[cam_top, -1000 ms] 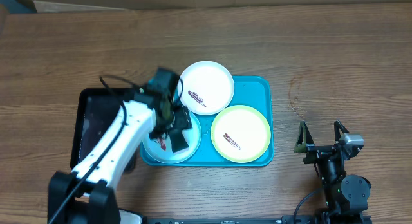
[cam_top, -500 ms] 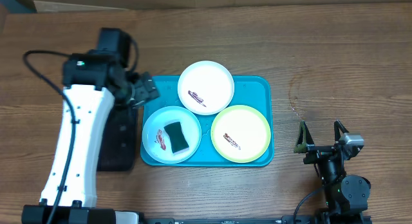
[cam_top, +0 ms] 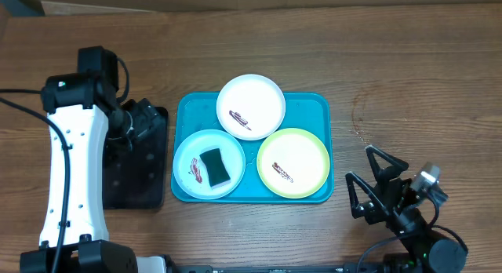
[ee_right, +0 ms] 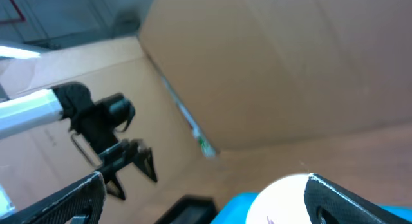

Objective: Clean dirty plates on tray and stack at the side
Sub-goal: 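Reach the right gripper to the light-blue plate rim and grasp it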

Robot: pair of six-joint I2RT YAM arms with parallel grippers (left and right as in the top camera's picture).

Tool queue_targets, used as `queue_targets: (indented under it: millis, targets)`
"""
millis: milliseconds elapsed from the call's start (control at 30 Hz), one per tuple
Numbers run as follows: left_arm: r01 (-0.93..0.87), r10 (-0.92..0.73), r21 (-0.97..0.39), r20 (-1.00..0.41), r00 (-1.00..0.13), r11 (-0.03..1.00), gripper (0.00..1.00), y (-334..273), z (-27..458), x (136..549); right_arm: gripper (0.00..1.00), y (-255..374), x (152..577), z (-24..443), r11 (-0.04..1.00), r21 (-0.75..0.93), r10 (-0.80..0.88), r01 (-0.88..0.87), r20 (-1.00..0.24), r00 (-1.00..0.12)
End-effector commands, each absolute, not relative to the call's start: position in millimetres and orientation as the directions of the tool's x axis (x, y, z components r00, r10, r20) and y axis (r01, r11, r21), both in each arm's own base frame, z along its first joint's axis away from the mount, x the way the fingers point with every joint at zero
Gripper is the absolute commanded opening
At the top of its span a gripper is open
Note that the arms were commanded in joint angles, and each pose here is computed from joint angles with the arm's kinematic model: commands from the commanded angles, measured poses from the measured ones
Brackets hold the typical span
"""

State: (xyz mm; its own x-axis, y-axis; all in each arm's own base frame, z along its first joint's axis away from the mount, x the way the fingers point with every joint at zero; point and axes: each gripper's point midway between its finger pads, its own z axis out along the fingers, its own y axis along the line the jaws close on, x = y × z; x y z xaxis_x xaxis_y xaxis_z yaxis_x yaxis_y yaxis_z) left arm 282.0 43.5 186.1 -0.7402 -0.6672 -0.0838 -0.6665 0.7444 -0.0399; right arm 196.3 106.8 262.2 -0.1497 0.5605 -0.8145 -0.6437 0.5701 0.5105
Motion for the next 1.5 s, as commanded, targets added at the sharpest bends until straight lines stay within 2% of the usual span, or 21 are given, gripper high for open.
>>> queue_targets:
  millis: [0,133,300,400,467,500,533,567,600,700,833,900,967,1000,1033,1267,1467]
  targets:
    - [-0.647,-0.646,-0.023,-0.083,-0.758,0.762,1.0,50,185,277,1.0,118,181,294,0.588,0.425,0.454,-0.688,-0.877,-0.154]
    - [-0.648,-0.647,-0.021,-0.086,-0.758,0.761,1.0,51,185,277,1.0,116,193,293,0.704,0.389,0.272,-0.594,-0.921,-0.28]
    - [-0.645,-0.645,-0.021,-0.084,-0.76,0.764,1.0,50,185,277,1.0,113,217,291,0.768,0.408,0.113,-0.494,-0.845,-0.523]
    - [-0.645,-0.645,-0.018,-0.079,-0.76,0.764,1.0,50,185,276,1.0,126,229,304,0.709,0.493,0.101,-0.505,-0.779,-0.619]
    - [-0.645,-0.644,-0.017,-0.078,-0.761,0.764,1.0,50,185,275,1.0,145,231,321,0.594,0.556,0.079,-0.581,-0.76,-0.645]
    - [-0.645,-0.644,-0.016,-0.078,-0.761,0.764,1.0,50,185,275,0.98,154,232,330,0.526,0.576,0.067,-0.626,-0.761,-0.645]
    - [-0.645,-0.644,-0.016,-0.077,-0.761,0.764,1.0,50,185,275,0.84,162,232,340,0.446,0.587,0.054,-0.676,-0.771,-0.634]
    - [-0.645,-0.644,-0.016,-0.076,-0.761,0.764,1.0,50,185,275,0.59,169,236,345,0.375,0.596,0.047,-0.71,-0.777,-0.628]
    - [-0.645,-0.644,-0.016,-0.077,-0.761,0.764,1.0,50,185,275,0.57,172,243,344,0.36,0.623,0.055,-0.695,-0.757,-0.651]
    - [-0.646,-0.645,-0.018,-0.077,-0.76,0.763,1.0,50,185,275,0.57,181,271,311,0.455,0.658,0.048,-0.601,-0.692,-0.721]
    - [-0.646,-0.645,-0.021,-0.075,-0.76,0.763,1.0,49,185,276,0.56,200,299,240,0.702,0.542,-0.029,-0.462,-0.626,-0.779]
    - [-0.646,-0.645,-0.021,-0.076,-0.76,0.763,1.0,49,185,276,0.52,208,309,208,0.812,0.444,-0.046,-0.379,-0.6,-0.799]
    - [-0.646,-0.645,-0.02,-0.075,-0.76,0.763,1.0,49,185,275,0.42,219,315,184,0.87,0.364,-0.063,-0.333,-0.588,-0.807]
    - [-0.646,-0.645,-0.021,-0.075,-0.76,0.763,1.0,49,185,275,0.37,227,317,171,0.889,0.33,-0.073,-0.317,-0.582,-0.81]
    - [-0.645,-0.645,-0.023,-0.074,-0.761,0.764,1.0,48,185,276,0.35,236,318,162,0.895,0.311,-0.089,-0.32,-0.579,-0.811]
    - [-0.644,-0.645,-0.03,-0.068,-0.761,0.764,1.0,47,185,275,0.42,285,321,102,0.89,0.267,-0.175,-0.37,-0.549,-0.818]
    - [-0.644,-0.645,-0.036,-0.065,-0.761,0.764,1.0,46,185,276,0.4,308,318,84,0.872,0.268,-0.209,-0.41,-0.553,-0.807]
